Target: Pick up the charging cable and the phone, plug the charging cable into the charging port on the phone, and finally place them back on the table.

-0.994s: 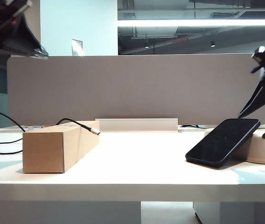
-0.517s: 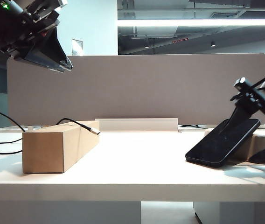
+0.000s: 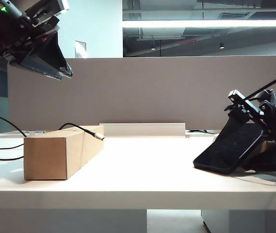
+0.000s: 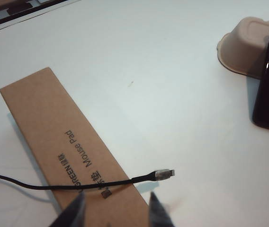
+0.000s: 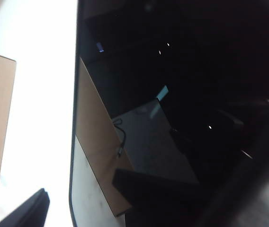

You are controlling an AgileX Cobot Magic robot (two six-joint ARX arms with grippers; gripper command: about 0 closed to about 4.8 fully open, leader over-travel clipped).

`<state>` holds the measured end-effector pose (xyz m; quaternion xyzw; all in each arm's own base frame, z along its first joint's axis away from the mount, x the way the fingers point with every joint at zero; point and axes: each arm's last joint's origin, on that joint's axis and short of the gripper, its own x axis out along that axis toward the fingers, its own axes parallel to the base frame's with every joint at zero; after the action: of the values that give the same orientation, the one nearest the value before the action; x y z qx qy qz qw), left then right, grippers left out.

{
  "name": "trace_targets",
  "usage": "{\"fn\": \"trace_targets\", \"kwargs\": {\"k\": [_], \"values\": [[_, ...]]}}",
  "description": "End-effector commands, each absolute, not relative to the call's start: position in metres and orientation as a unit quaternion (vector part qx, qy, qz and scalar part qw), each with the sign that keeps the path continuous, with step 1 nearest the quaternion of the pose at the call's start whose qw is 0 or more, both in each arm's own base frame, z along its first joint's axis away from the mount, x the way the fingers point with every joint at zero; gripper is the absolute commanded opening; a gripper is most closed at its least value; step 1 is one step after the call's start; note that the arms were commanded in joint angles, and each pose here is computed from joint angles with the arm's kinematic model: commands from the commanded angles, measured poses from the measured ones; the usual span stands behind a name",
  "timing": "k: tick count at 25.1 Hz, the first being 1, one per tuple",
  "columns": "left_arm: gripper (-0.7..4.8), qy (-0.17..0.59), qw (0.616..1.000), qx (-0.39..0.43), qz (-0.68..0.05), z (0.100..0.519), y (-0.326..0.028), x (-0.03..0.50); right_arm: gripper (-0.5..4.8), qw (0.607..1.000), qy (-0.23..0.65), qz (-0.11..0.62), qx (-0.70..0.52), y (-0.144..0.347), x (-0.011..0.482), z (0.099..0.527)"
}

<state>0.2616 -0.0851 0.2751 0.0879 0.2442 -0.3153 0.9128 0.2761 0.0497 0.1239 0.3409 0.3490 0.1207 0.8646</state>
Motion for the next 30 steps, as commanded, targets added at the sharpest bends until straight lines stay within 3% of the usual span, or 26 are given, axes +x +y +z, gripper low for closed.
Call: {"fn": "trace_targets", "kwargs": {"k": [1, 3, 8, 10, 14, 24, 30], "values": [[1.64, 0.235, 0.915, 0.090, -0.316, 0.279, -0.085, 0.262, 3.86, 0.866, 0.346, 0.117, 0.340, 0.050, 0.280, 0.116], [1.64, 0.235, 0.915, 0.090, -0.316, 0.279, -0.085, 0.262, 3.64, 0.862, 0.353, 0.112, 0.345, 0.050, 0.281, 0.112], [1.63, 0.234, 0.915, 0.090, -0.316, 0.279, -0.085, 0.262, 1.37, 0.859, 0.357, 0.109, 0.349, 0.050, 0.281, 0.109], [1.63, 0.234, 0.915, 0.090, -0.316, 0.279, -0.085, 0.262, 1.30, 0.860, 0.355, 0.110, 0.349, 0.051, 0.281, 0.109], [1.63, 0.234, 0.915, 0.090, -0.316, 0.279, -0.085, 0.262, 0.04, 0.859, 0.352, 0.123, 0.352, 0.051, 0.282, 0.111], [1.61, 0.228, 0.911, 0.099, -0.330, 0.279, -0.093, 0.259, -0.08, 0.848, 0.324, 0.218, 0.358, 0.057, 0.281, 0.131], [1.56, 0.190, 0.898, 0.224, -0.327, 0.279, -0.120, 0.253, -0.08, 0.867, 0.265, 0.253, 0.338, 0.056, 0.273, 0.169]]}}
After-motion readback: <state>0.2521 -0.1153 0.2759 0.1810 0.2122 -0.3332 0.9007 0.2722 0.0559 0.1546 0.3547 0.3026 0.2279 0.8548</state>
